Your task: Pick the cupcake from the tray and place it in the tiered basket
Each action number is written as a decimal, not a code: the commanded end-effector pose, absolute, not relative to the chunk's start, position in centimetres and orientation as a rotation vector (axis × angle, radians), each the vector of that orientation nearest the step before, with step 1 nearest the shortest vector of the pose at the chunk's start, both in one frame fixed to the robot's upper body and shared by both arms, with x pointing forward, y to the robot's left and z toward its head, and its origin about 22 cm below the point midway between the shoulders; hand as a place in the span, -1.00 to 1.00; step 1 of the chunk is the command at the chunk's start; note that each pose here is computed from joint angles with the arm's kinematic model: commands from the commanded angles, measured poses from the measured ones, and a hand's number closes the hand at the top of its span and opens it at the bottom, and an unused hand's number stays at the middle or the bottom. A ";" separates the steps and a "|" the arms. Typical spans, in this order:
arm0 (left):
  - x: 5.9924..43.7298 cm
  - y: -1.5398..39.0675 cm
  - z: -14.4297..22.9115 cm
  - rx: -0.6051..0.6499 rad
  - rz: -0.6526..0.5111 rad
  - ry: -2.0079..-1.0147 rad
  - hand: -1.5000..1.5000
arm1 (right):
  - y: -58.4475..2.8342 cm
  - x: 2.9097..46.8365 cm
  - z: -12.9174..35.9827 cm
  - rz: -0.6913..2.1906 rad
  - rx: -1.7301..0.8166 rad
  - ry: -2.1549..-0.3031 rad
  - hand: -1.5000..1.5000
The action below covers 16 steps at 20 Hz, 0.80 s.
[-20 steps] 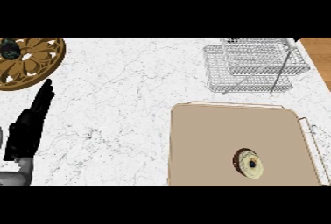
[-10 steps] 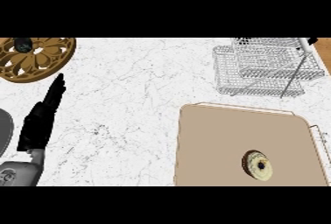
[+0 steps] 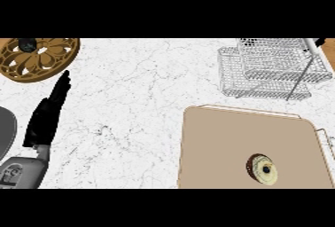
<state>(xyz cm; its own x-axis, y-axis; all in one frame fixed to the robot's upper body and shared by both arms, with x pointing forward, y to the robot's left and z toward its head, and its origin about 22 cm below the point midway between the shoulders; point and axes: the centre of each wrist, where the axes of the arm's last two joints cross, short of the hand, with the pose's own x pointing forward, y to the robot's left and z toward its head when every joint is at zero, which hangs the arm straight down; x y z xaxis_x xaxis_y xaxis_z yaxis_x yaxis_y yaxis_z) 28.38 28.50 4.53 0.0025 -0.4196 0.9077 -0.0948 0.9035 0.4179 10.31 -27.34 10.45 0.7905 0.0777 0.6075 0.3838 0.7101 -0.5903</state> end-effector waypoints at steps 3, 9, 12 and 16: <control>27.9 28.5 3.4 0.403 -0.267 -1.554 0.00 | -26.1 11.0 10.5 -0.216 -0.730 -0.454 -1.00; 28.1 28.1 4.2 0.414 -0.274 -1.577 0.00 | -24.5 12.2 8.9 -0.171 -0.774 -0.452 -1.00; 27.9 29.3 4.4 0.429 -0.273 -1.570 0.00 | -24.8 11.6 8.2 -0.135 -0.823 -0.383 -1.00; 28.8 28.1 4.3 0.419 -0.256 -1.562 0.00 | -23.5 11.1 9.2 -0.110 -0.847 -0.415 -1.00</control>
